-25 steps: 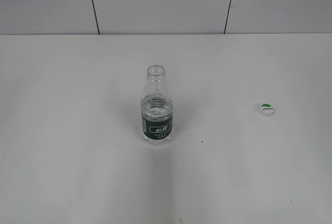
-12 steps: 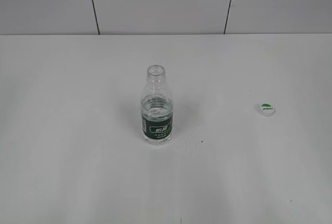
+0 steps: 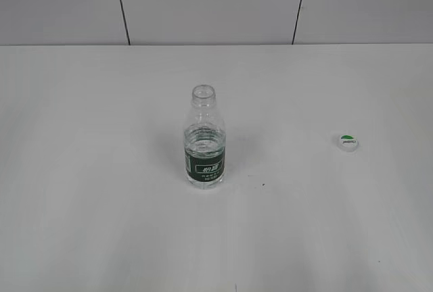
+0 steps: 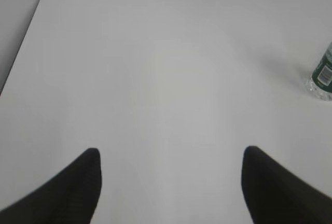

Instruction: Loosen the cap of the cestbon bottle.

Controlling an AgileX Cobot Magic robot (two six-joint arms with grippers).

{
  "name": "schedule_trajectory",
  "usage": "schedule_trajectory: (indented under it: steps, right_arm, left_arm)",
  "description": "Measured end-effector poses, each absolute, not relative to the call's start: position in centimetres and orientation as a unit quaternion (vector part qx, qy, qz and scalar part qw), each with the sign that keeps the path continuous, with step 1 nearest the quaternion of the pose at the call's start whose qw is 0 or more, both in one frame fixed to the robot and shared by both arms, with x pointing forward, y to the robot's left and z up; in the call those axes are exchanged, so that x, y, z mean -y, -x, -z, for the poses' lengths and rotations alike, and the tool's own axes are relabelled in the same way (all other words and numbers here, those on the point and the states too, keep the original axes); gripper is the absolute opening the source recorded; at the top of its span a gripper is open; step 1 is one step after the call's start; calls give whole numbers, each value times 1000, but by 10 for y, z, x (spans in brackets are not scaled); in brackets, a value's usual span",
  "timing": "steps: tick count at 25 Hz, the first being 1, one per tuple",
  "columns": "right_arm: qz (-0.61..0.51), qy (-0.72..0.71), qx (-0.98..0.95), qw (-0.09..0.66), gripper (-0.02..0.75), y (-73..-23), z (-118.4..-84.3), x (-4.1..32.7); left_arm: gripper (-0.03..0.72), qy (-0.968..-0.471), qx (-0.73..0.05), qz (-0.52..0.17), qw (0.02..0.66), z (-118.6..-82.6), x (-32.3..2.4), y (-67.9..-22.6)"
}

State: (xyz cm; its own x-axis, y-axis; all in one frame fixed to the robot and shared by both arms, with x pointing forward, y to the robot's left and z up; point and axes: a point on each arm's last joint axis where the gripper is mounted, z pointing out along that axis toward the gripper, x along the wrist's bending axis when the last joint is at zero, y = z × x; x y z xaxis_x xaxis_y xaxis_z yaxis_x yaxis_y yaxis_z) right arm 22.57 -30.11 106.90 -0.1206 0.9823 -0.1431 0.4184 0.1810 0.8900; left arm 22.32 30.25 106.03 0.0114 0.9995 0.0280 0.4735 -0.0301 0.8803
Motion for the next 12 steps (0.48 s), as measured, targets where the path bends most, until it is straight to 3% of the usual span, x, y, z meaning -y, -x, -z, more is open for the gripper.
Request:
schedule_trajectory:
  steps: [12]
  right_arm:
    - [-340, -531, -672, 388, 589, -230, -1054, 301]
  left_arm:
    - [349, -610, -591, -376, 370, -1057, -301, -230]
